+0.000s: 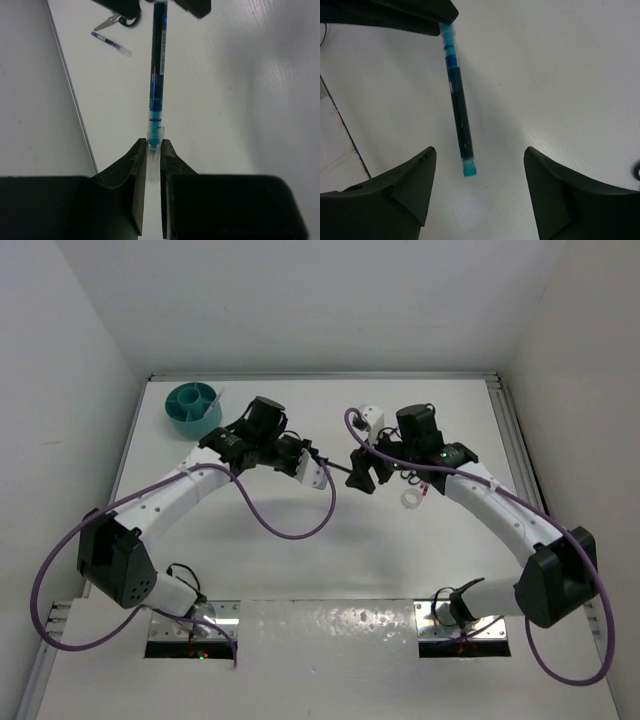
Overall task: Sort the stationery into containers
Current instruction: Pick up the pen from the center of the board.
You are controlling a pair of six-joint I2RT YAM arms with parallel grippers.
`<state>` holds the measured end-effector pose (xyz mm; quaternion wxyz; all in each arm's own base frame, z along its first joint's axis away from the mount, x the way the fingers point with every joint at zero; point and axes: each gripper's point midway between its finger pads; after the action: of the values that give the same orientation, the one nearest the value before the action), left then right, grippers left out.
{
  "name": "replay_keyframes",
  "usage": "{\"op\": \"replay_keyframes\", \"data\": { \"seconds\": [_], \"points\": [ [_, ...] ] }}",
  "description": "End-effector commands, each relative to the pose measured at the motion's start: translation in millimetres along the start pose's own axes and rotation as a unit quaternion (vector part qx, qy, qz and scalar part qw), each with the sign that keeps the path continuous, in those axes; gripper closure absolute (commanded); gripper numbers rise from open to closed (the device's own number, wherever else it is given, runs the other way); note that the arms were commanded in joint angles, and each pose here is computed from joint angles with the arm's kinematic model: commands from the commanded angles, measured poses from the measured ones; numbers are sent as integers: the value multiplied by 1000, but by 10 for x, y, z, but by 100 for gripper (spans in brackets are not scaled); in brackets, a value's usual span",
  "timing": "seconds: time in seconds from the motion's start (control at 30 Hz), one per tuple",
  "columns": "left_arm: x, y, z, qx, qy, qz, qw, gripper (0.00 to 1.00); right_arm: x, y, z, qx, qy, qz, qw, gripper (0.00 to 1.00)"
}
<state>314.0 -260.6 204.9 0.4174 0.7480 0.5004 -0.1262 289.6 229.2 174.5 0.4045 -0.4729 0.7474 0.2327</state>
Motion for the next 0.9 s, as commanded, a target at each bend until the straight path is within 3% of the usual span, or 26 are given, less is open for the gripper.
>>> {"op": "replay_keyframes", "data": {
  "seconds": [0.0, 0.13, 0.23, 0.27, 0.33, 0.37, 0.57, 0.6, 0.63, 0.67, 0.73, 0.77, 0.8, 0.83, 0.87],
  "points": [
    [-227, 103, -60, -24, -37, 41, 998, 100, -434, -42, 69, -10, -66, -13, 998, 31],
    [-225, 98, -56, -23, -39, 40, 998, 100, -394, -9, 206, -25, -57, 2, 998, 43],
    [-203, 92, -50, -23, -36, 41, 998, 100, -402, 12, 276, -32, -57, 7, 998, 59],
    [-202, 97, -57, -24, -36, 41, 998, 100, -391, 8, 297, -33, -56, 8, 998, 72],
    [-194, 82, -49, -22, -36, 40, 998, 100, -412, 29, 316, -35, -58, 22, 997, 85],
    [-192, 82, -46, -22, -36, 41, 998, 100, -422, 39, 324, -37, -61, 21, 997, 97],
    [-218, 61, -65, -24, -44, 38, 998, 100, -468, 76, 315, -35, -81, 8, 996, 100],
    [-207, 64, -63, -30, -48, 23, 998, 88, -457, 84, 304, -33, -83, 9, 996, 100],
    [-221, 95, -85, -40, -53, 8, 998, 69, -442, 46, 291, -20, -83, 12, 996, 100],
    [-306, 223, -154, -72, -73, -26, 994, 35, -351, 53, 306, -15, -78, 17, 997, 100],
    [-322, 373, -281, -106, -107, -92, 984, 11, -430, -15, 234, 13, -109, 23, 994, 100],
    [-419, 545, -387, -141, -147, -175, 963, 4, -446, -31, 227, 23, -122, 23, 992, 100],
    [-473, 733, -579, -176, -184, -206, 945, 3, -417, -47, 197, 41, -136, 31, 989, 100],
    [-483, 760, -651, -176, -205, -249, 930, 3, -426, -60, 176, 51, -145, 35, 988, 100],
    [-599, 785, -769, -169, -247, -321, 899, 2, -345, -53, 184, 59, -146, 41, 987, 100]
  ]
}}
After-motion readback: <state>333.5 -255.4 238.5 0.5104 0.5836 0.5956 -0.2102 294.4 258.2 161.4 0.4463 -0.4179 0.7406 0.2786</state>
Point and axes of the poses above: each gripper's point midway between its finger pads, its own z axis out along the fingers, its own y axis along the line the jaws close on, x = y × z, and after that the axes turned 11 degrees about -z, right-handed
